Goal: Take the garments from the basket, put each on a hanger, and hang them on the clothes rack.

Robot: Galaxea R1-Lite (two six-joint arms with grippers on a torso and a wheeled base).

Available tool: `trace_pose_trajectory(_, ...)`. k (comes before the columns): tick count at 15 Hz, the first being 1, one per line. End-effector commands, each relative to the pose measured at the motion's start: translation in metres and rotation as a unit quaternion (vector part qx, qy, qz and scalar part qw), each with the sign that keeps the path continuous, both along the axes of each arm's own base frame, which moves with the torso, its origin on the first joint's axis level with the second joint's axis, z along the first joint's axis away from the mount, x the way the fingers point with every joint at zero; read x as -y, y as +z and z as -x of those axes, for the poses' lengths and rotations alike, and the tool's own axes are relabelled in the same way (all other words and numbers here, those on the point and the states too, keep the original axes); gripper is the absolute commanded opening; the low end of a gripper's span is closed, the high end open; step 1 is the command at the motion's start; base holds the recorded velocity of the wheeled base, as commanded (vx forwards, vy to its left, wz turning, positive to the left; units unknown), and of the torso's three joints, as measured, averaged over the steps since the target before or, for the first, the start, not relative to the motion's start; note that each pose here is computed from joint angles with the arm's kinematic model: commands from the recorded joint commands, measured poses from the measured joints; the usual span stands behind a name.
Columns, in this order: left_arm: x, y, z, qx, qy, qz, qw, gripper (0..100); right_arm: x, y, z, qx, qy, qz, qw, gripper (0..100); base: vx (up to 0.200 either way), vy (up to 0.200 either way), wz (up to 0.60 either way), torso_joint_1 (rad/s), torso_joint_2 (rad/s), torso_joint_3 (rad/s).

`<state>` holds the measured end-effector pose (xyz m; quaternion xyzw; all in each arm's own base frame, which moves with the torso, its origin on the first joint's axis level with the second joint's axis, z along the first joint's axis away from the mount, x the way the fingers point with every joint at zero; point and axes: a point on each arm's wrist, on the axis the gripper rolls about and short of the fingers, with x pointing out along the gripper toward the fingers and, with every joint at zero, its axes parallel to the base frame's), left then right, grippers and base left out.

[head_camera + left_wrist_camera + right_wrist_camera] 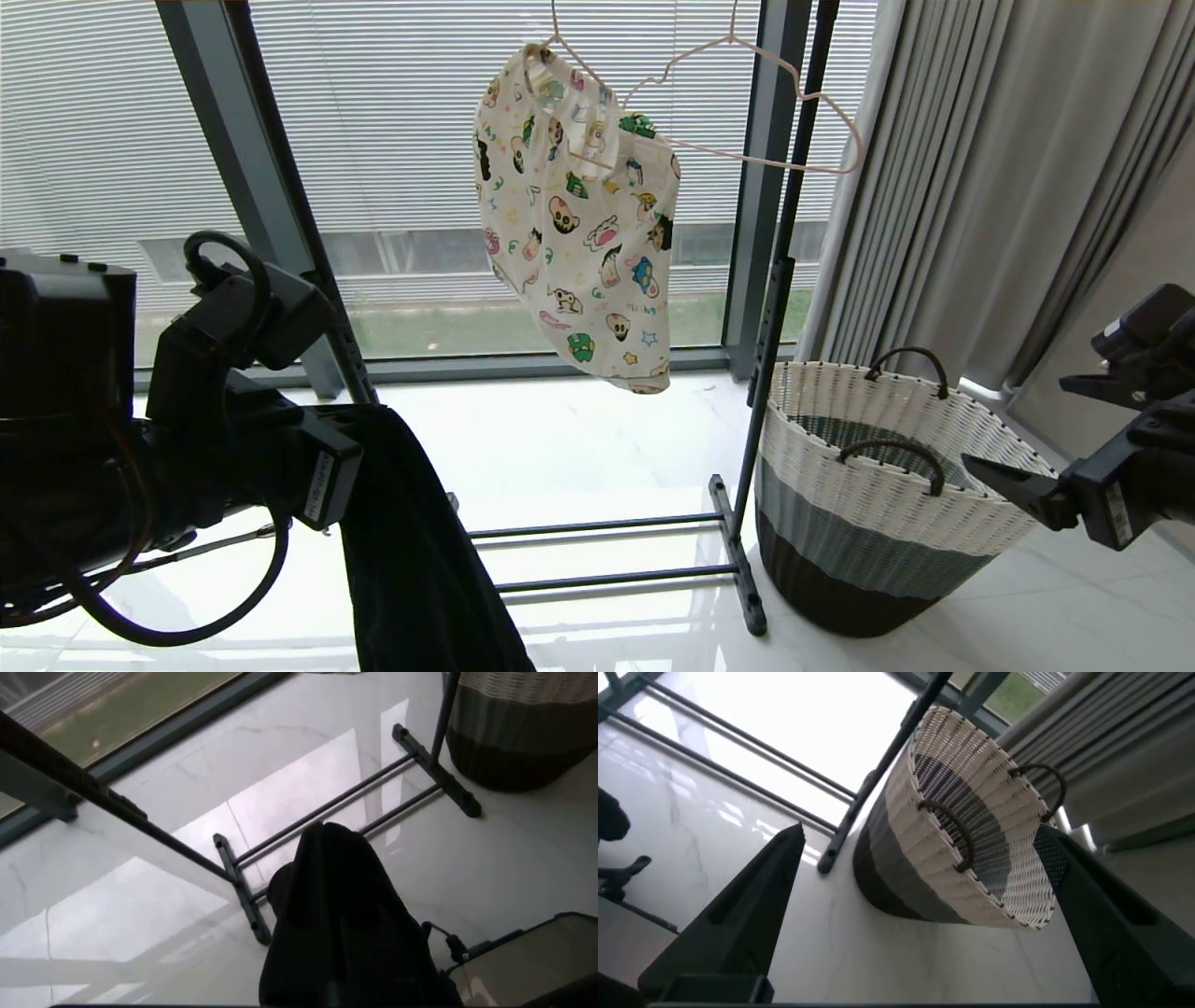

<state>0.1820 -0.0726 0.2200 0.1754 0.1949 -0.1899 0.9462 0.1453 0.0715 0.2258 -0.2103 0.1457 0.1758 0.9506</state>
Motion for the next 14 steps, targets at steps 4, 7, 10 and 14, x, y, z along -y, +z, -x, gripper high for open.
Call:
trace_pose_trajectory(4,-0.005,0.002,0.004,0.006,0.011,0.0,0.9999,0,0.02,-0.045,0.011,-0.017,-0.072,-0.021,0.997,100,0.0,0.0,0.0,0.0,0.0,0.0)
trace_pose_trajectory(7,-0.006,0.003,0.004,0.012,0.025,-0.005,0.9996,0,0.035,-0.061,0.015,-0.041,-0.129,-0.025,0.9904,100,0.0,0.0,0.0,0.0,0.0,0.0)
trace_pose_trajectory(10,-0.008,0.003,0.009,0.013,0.025,-0.004,0.9996,0,0.035,-0.064,0.016,-0.047,-0.135,-0.038,0.989,100,0.0,0.0,0.0,0.0,0.0,0.0)
trace_pose_trajectory(14,-0.008,0.004,0.01,0.015,0.026,-0.003,0.9995,0,0.038,-0.074,0.026,-0.055,-0.134,-0.028,0.9891,100,0.0,0.0,0.0,0.0,0.0,0.0)
